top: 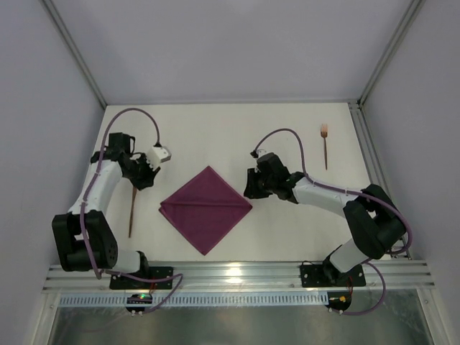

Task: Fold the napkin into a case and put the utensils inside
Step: Smooth out the upper triangle-folded napkin at the center of the board, then move the upper triangle-folded napkin to the center of the board.

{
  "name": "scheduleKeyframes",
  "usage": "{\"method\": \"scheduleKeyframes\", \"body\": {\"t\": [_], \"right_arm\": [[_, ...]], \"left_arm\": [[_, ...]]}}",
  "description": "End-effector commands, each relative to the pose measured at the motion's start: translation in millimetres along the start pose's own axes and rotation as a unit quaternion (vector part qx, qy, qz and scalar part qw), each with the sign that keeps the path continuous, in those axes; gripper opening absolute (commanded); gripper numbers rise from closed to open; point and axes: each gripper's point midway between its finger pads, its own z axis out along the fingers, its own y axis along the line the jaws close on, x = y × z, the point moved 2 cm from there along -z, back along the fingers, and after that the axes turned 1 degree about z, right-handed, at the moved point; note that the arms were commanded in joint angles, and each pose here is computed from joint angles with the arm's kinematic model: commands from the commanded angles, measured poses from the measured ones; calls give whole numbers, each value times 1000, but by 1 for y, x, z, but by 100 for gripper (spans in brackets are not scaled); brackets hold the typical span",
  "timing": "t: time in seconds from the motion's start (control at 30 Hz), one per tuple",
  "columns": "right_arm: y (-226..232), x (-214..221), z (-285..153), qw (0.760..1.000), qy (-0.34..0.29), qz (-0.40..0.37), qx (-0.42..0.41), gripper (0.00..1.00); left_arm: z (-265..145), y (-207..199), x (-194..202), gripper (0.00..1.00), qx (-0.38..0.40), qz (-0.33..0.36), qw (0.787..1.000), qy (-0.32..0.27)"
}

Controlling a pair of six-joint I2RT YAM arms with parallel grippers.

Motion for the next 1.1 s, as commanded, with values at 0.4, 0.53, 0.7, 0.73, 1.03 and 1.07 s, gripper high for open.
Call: {"method": "scheduleKeyframes", "body": {"t": [0.4, 0.53, 0.7, 0.73, 1.03, 1.07], "right_arm": [[-3, 7, 18, 1000, 17, -5, 2, 30], [-4, 17, 18, 1000, 24, 6, -7, 29], [3, 32, 19, 999, 41, 12, -22, 22], [5, 34, 18, 999, 44, 13, -25, 21], [21, 50, 3, 996, 53, 44, -53, 20], [22, 52, 1, 996, 57, 50, -56, 20]], "left_arm": [[69, -18, 2, 19, -99, -10, 992, 77], [79, -20, 8, 19, -89, -11, 992, 85], [91, -17, 12, 18, -96, -6, 991, 93], [93, -15, 12, 18, -99, -6, 991, 95], [104, 17, -5, 14, -139, 22, 986, 90], [103, 23, -6, 14, -152, 25, 983, 96]]}}
